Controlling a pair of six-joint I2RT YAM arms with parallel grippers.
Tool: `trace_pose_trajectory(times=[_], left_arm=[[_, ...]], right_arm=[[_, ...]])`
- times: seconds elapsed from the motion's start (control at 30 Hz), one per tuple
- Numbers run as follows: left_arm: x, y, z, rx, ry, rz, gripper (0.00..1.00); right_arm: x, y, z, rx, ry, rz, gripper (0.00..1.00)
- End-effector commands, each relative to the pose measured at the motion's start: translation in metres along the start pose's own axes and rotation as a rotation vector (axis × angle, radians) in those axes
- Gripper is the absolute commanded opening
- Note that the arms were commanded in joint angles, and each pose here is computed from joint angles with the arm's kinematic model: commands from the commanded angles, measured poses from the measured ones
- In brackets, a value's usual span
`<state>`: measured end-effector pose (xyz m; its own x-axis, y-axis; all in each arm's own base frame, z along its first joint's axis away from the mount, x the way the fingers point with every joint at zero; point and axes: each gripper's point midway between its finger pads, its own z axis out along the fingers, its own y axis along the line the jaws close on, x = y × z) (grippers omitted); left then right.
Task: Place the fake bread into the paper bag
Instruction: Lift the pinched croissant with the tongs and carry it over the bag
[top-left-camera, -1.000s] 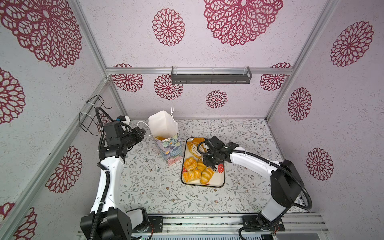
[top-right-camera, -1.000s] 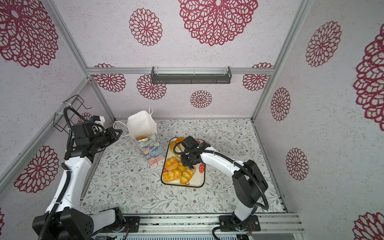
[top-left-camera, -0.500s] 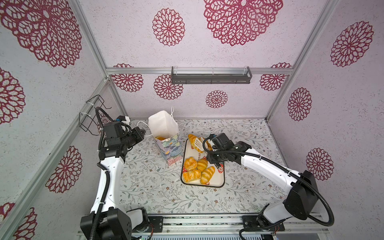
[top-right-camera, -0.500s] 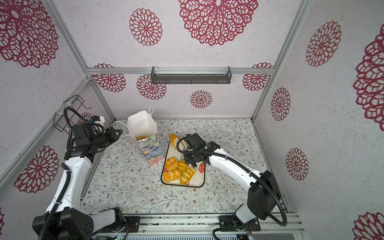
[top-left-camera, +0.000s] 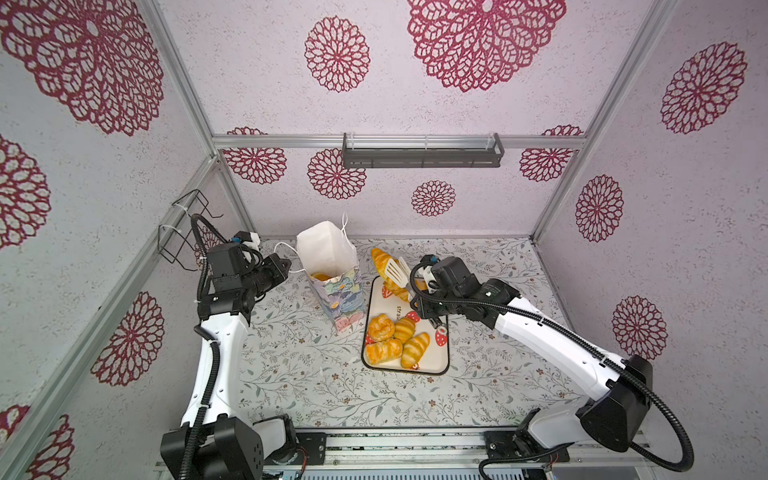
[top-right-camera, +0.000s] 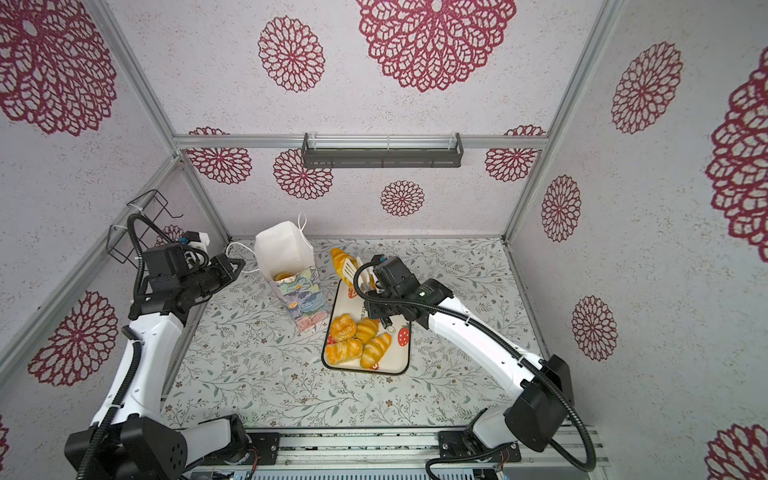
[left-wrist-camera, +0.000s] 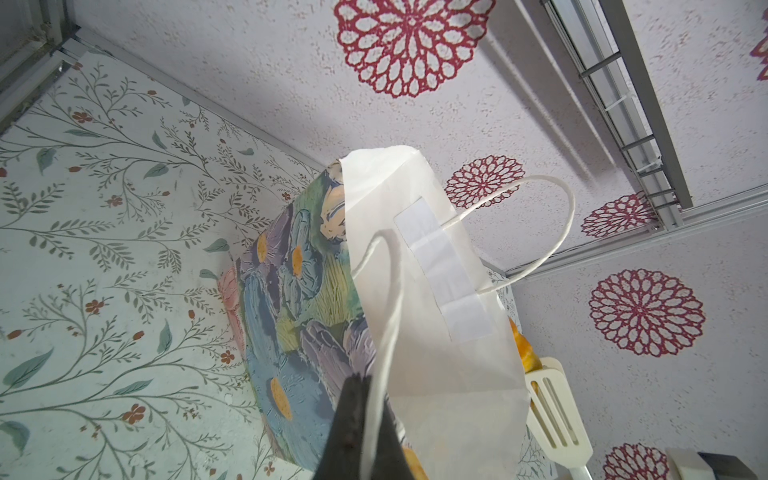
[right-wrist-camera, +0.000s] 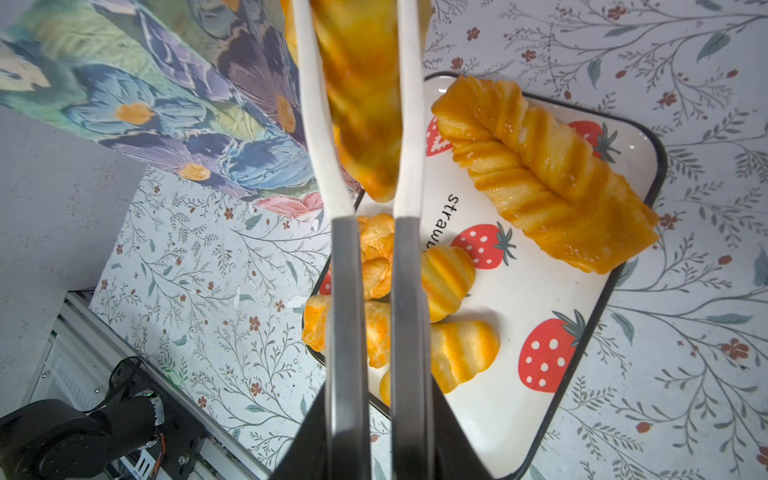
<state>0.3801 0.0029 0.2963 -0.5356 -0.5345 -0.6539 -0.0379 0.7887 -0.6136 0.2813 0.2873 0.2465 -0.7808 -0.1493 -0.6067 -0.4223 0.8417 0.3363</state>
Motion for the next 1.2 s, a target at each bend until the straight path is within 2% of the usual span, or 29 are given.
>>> trace_pose_trajectory(times=[0.0, 0.6, 1.17], left_arm=[[-0.003, 0.000, -0.004, 0.007, -0.021, 0.004, 0.00], [-0.003, -0.001, -0.005, 0.007, -0.024, 0.007, 0.00], [-0.003, 0.000, -0.004, 0.007, -0.021, 0.005, 0.00]], right_arm=[[-0.041, 0.028, -0.039, -0.073, -0.158, -0.024, 0.29], [-0.066, 0.074, -0.058, -0.133, -0.201, -0.122, 0.30], [-0.084, 0.125, -0.042, -0.212, -0.188, -0.207, 0.32]])
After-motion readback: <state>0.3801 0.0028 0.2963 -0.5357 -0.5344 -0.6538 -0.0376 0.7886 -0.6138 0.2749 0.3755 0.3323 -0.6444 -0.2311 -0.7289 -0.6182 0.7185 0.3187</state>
